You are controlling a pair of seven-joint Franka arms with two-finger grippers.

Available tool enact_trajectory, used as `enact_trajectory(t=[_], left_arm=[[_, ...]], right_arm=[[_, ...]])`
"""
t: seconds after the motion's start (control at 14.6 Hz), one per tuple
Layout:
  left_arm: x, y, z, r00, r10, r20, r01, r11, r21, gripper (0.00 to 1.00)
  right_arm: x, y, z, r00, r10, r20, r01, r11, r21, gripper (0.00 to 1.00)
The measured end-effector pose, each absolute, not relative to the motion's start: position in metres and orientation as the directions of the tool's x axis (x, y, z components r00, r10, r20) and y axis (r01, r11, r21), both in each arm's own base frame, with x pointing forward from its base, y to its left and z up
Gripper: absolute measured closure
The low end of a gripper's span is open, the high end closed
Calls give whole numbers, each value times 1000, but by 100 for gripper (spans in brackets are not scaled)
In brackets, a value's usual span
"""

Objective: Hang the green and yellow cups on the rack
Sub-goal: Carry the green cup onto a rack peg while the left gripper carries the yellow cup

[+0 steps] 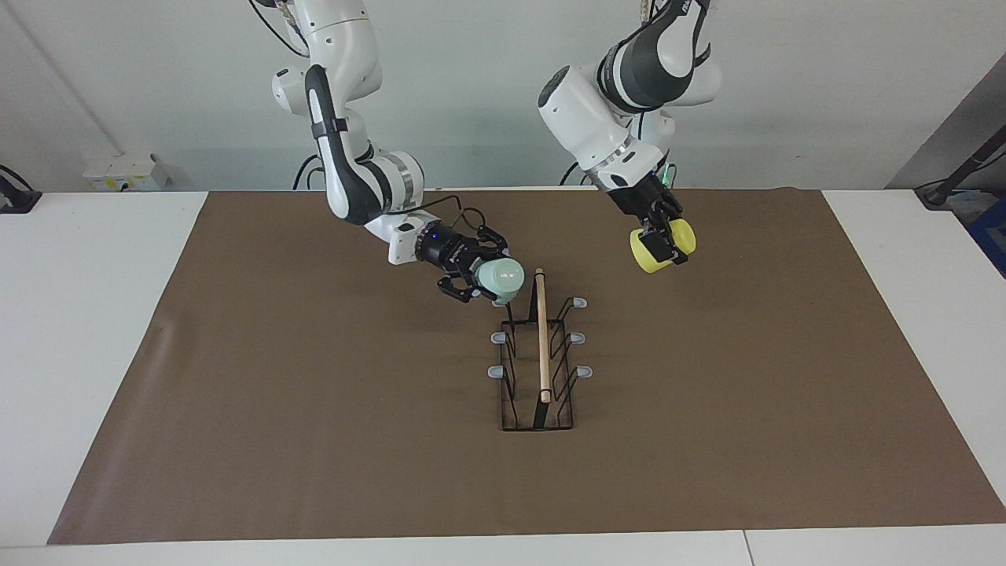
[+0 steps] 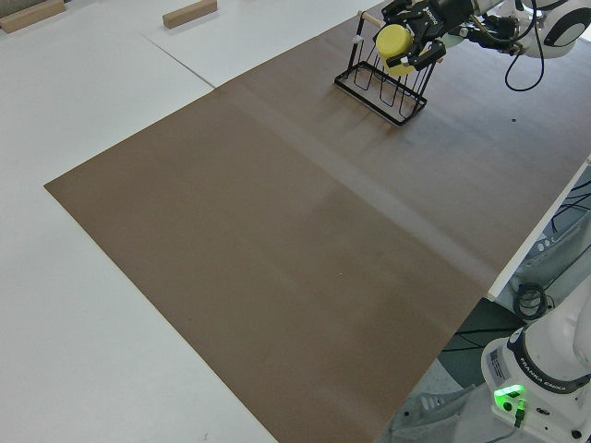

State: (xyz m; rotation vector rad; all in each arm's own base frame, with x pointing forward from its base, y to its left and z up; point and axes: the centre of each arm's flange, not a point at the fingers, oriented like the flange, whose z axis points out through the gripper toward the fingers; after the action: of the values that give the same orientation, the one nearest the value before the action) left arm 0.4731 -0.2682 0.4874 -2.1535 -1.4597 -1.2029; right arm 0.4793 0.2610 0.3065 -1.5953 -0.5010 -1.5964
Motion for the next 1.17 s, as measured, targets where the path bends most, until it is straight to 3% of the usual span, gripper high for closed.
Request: enact_trajectory(t=[0.34,1.17], left_arm=[[474,-274,483,138,638,758,853,-465,235,38],[472,-288,473,177,638,749,824,-512,242,38]], right_arm=[[484,258,301,92,-283,955,759,-601,-252,30],[477,268,278,133,-265,955,759,-592,-270,30]])
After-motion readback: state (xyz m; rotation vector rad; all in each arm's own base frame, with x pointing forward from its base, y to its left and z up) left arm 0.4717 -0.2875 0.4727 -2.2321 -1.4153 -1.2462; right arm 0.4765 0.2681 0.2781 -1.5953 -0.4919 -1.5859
